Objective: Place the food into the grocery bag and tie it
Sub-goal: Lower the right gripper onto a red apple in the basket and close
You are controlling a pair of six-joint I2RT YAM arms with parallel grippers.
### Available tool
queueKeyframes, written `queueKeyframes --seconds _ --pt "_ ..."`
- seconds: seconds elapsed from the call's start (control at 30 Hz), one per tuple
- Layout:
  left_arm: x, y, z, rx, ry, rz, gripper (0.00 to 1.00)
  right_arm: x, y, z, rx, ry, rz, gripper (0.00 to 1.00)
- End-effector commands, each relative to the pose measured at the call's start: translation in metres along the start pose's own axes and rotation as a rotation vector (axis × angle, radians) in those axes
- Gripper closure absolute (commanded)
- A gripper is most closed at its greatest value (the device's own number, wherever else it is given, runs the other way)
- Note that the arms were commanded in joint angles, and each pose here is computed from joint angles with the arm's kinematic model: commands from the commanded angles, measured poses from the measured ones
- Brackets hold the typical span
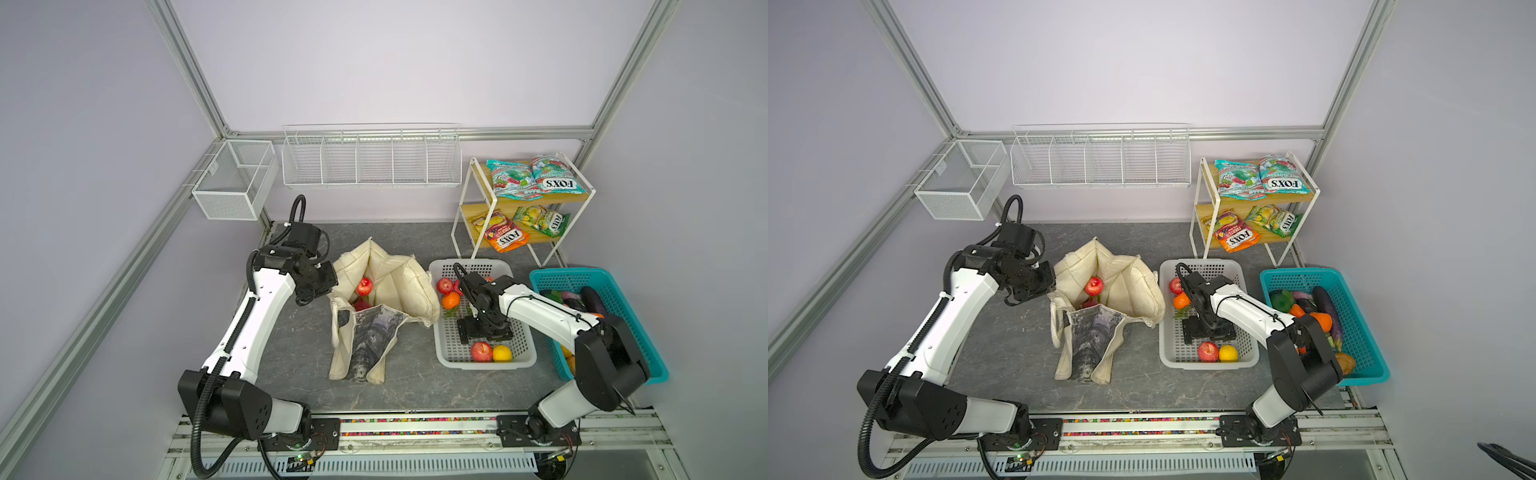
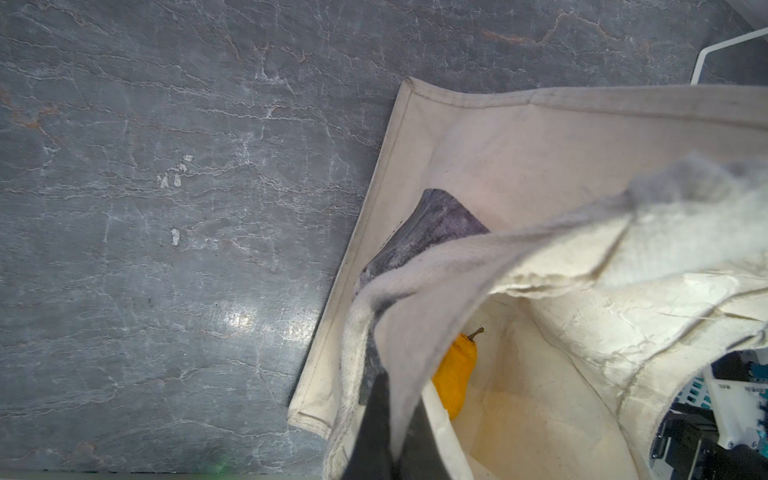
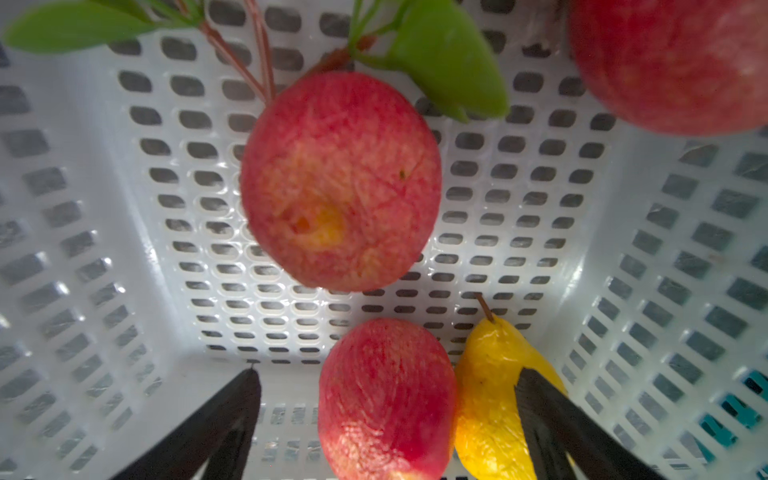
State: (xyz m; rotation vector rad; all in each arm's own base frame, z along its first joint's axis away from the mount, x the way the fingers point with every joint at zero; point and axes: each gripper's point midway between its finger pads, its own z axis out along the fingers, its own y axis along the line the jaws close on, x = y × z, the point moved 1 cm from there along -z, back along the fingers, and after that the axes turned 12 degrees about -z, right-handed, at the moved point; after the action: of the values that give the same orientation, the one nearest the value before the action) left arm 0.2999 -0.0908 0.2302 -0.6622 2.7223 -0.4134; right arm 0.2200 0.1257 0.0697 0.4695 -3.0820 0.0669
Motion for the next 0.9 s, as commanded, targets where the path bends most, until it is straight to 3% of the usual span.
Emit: queueKeyframes --seconds 0.0,0.53,0.67,0.87 --pt "-0.003 -0.003 -0.003 0.006 0.004 -0.005 1.0 0.003 0.004 0.005 -0.034 0.013 -0.018 0.01" --pt "0.004 0.003 -0.008 0.006 0.001 0.0 1.0 0.017 0.003 0.019 -0.035 0.056 -0.024 0.02" --pt "0.007 0.005 -0.01 0.008 0.0 -0.001 1.0 0.022 0.002 0.021 -0.032 0.063 -0.02 0.08" --pt "0.009 0.007 -0.011 0.006 0.0 0.004 1.0 0.015 0.006 0.021 -0.059 0.028 -0.02 0.28"
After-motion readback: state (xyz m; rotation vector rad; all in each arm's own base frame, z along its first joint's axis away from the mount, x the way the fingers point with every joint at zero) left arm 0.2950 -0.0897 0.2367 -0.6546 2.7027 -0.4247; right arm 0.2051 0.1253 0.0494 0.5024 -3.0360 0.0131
